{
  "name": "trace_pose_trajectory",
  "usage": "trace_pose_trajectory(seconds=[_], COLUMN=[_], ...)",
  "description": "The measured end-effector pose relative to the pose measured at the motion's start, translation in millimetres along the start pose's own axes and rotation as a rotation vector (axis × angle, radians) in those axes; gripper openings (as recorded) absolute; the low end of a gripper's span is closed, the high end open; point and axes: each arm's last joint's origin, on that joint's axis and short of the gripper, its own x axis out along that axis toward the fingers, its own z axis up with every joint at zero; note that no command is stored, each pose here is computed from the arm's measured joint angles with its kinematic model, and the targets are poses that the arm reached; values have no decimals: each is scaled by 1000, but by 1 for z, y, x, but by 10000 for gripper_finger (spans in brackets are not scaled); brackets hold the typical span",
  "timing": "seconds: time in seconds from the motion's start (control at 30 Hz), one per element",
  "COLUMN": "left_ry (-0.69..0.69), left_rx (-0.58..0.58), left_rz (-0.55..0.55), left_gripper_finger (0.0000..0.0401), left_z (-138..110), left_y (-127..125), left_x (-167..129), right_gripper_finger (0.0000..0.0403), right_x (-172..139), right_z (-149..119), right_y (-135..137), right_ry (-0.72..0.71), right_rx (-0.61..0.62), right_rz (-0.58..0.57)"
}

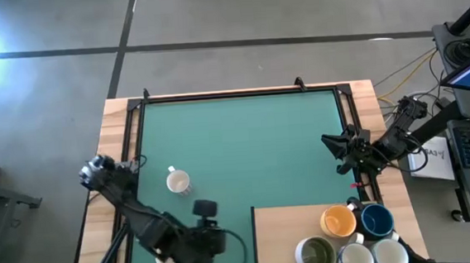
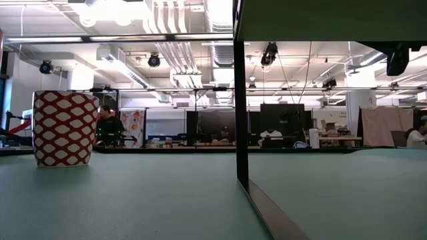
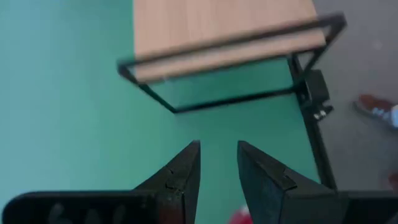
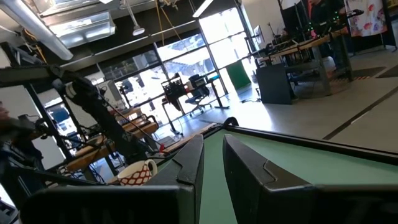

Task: Place coffee mugs
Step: Put the red mug on the shelf

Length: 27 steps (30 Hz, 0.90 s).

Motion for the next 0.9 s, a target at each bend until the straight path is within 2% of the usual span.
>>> trace_pose_trajectory(seconds=[0.23, 0.4, 0.6, 0.9], left_ry=[-24, 10, 36, 65], left_rx=[-233, -381, -405, -395], left_rz=[-142, -257, -297, -292], left_gripper_finger=[89, 101, 138, 182], left_z=[-62, -94, -120, -125], left_y=[-2, -1, -14, -27], left_x=[10, 20, 27, 36], right_gripper_finger=[50, 50, 50, 50], right_x=[0, 0, 0, 0], right_z=[0, 0, 0, 0], right_y=[0, 0, 0, 0], right_ry=[0, 0, 0, 0], right_rx=[0, 0, 0, 0], right_rz=[0, 0, 0, 0])
